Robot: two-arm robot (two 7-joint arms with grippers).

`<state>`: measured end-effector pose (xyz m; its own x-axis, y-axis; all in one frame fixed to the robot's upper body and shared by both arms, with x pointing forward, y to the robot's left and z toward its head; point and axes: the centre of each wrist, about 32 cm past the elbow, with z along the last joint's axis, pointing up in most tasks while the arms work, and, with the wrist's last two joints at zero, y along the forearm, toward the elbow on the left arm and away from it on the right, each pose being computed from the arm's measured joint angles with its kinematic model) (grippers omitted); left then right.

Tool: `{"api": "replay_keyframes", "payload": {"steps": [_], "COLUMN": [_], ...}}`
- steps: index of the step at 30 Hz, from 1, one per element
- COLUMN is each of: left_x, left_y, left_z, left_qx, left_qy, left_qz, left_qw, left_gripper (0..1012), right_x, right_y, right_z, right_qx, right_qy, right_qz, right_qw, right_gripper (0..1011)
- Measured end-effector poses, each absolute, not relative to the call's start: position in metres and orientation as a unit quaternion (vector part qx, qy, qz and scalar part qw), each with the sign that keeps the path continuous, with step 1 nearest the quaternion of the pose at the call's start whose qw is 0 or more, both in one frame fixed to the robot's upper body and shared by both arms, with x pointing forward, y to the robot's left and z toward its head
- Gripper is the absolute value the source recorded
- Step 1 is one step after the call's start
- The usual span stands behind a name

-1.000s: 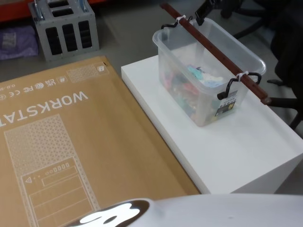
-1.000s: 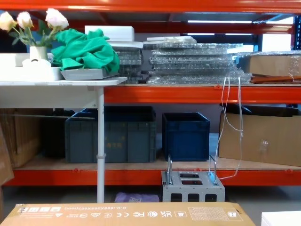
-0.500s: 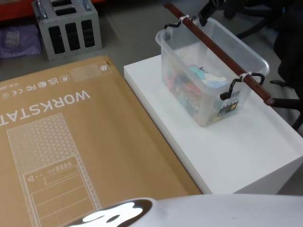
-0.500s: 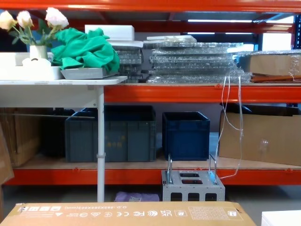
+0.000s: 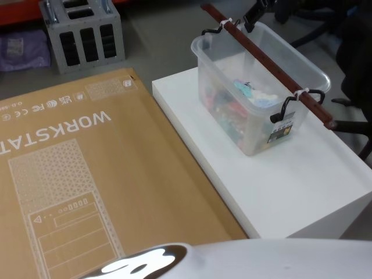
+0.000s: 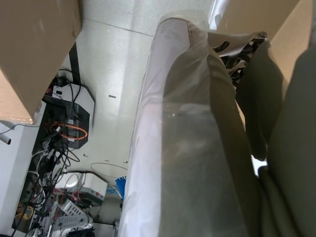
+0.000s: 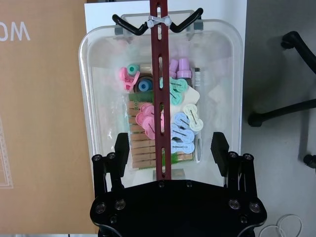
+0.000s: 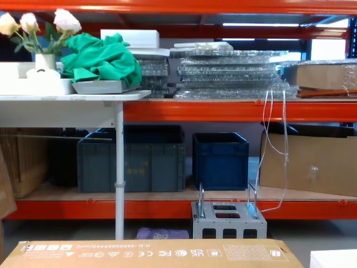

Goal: Use one hand to grasp the basket and place it at the designated location.

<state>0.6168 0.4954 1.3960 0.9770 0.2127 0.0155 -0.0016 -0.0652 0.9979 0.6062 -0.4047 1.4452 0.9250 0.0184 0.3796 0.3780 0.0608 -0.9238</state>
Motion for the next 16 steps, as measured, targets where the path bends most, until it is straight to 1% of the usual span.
{"api": "replay_keyframes", "payload": {"steps": [16], "left_x": [0.6169], "left_y": [0.4954], "left_z": [1.396], "left_qx": [0.726], "left_qy": [0.073], "left_qz": [0.079], "left_qw": [0.68], "left_gripper": [0], "right_x": [0.6062], "right_y": [-0.4048], "right_z": [1.4453], "right_qx": [-0.674], "right_qy": [-0.147], "right_qz": [-0.126], "right_qw": [0.713], "right_gripper": [1000]}}
